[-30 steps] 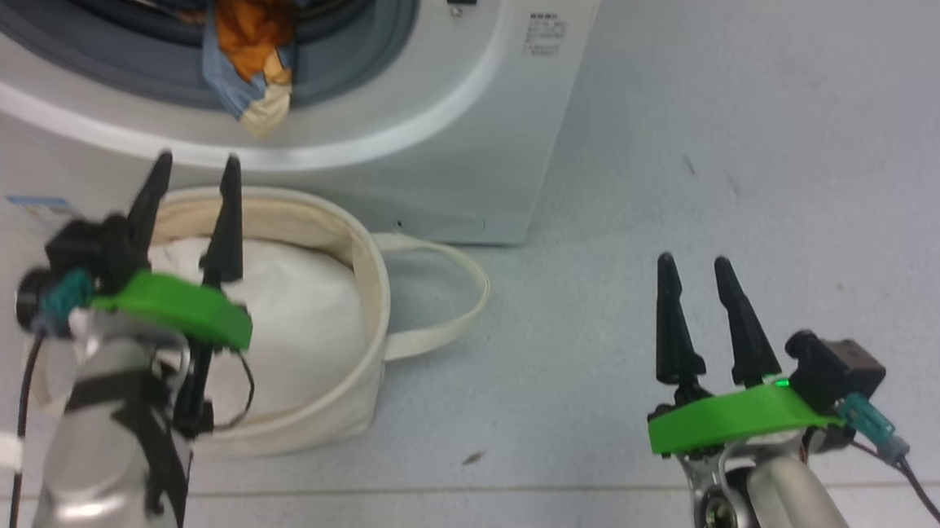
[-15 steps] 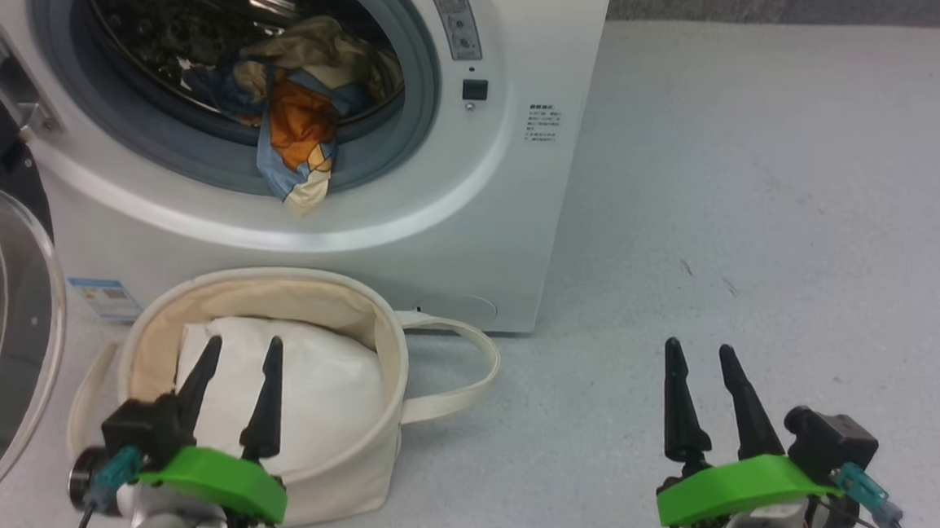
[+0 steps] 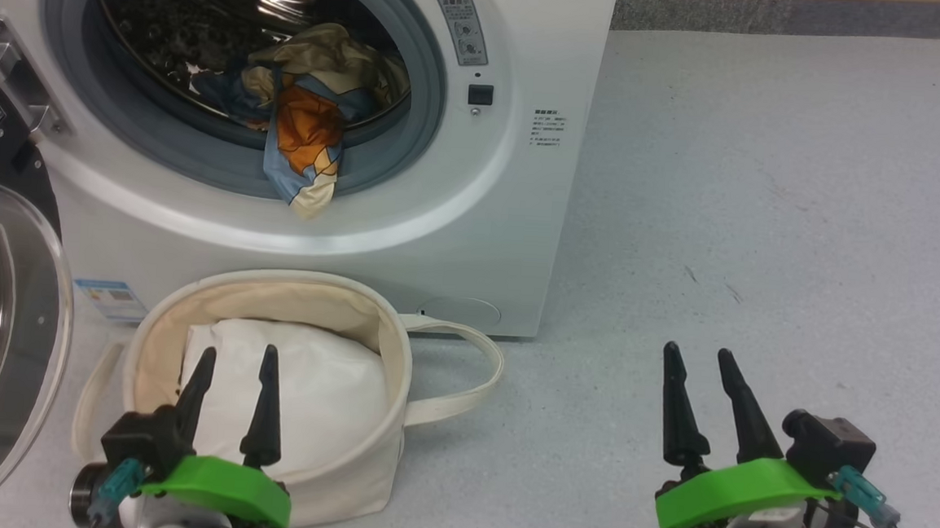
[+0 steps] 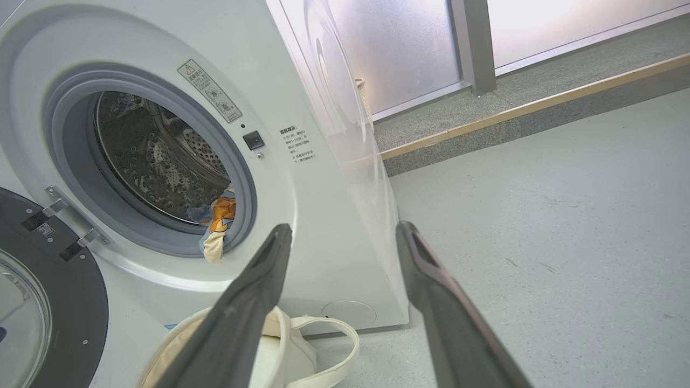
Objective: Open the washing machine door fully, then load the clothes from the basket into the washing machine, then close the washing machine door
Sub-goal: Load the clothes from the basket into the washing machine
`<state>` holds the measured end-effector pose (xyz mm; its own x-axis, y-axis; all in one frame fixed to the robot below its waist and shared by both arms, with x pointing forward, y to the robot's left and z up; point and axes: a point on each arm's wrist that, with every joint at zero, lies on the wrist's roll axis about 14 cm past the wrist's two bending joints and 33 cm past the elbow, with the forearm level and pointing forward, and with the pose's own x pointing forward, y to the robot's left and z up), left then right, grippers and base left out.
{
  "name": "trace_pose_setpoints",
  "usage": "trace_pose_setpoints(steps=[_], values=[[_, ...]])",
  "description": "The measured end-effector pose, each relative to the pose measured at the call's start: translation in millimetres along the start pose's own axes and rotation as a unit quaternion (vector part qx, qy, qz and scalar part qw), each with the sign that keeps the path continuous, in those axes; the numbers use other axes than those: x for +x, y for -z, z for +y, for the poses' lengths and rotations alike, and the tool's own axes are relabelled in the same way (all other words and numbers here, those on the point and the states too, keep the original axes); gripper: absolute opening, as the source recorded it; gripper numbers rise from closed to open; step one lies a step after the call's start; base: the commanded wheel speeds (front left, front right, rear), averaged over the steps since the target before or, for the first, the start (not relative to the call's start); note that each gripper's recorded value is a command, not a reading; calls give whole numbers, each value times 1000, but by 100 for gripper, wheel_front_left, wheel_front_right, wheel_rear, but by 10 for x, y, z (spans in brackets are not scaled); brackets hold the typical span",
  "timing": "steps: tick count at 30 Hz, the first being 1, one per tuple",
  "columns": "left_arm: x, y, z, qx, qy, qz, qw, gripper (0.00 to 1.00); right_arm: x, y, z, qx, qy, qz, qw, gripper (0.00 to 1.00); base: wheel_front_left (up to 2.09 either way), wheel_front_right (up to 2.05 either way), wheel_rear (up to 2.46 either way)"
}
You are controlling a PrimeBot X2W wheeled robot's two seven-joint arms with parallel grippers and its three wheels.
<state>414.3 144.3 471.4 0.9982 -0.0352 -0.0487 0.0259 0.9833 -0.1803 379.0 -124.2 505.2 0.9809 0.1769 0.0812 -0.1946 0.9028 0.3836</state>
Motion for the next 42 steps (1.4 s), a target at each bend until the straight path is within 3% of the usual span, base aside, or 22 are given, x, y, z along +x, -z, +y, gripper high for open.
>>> trace_pose_setpoints(steps=[25, 32, 42], values=[[133, 146, -40, 8, 8, 19, 1000, 100, 43, 155, -61, 4, 7, 22, 1000, 100, 0, 0, 0], [901, -105, -134, -6, 28, -17, 999, 100, 312, 331, -174, -3, 10, 42, 999, 100, 0, 0, 0], [1960, 146, -142, -11, 42, 18, 999, 100, 696, 751, -411, -6, 17, 81, 997, 100, 0, 0, 0]])
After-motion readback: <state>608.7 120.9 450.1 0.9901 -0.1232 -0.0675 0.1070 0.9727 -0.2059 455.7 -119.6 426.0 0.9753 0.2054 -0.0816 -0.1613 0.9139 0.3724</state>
